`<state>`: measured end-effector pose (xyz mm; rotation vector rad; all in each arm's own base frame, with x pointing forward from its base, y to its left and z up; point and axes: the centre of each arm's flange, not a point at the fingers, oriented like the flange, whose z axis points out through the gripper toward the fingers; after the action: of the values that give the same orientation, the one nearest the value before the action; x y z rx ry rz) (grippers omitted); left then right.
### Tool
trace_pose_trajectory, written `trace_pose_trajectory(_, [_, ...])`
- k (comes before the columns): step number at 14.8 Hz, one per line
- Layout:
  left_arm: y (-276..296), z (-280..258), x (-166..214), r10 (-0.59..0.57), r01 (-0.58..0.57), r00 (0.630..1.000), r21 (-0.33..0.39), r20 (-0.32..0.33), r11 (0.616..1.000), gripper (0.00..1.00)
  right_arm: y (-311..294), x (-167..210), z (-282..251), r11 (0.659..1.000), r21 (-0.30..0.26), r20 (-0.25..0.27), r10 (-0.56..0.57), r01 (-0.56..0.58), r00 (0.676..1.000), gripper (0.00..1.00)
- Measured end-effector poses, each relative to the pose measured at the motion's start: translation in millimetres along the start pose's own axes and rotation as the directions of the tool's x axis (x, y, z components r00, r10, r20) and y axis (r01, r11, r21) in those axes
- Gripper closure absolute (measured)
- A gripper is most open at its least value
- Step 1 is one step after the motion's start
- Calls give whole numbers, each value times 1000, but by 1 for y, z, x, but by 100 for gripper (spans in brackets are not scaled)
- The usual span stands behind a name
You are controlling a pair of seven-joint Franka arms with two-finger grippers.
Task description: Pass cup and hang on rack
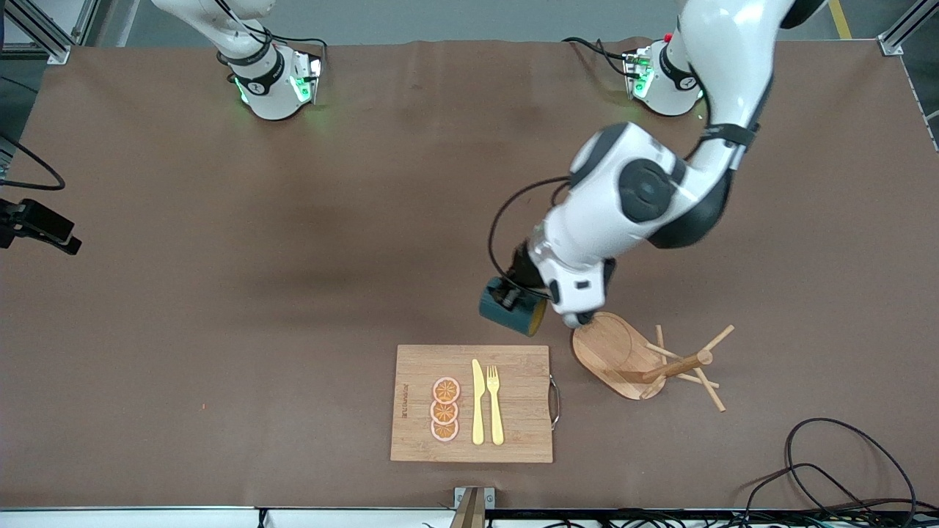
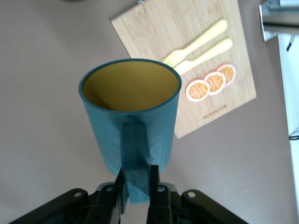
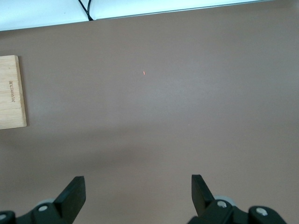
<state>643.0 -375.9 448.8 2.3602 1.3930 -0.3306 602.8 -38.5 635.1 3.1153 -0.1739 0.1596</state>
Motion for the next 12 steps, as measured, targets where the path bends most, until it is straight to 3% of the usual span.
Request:
trace_pose_trajectory(7, [-17, -47, 121, -77, 75, 973, 16, 218, 997, 79, -7, 0, 0, 1000, 2, 0, -11, 11, 1000, 0])
trace_pose_trajectory(12, [-28, -66, 168, -145, 151, 950, 2, 276, 989, 79, -7, 0, 0, 1000, 2, 0, -12, 12, 1000, 0])
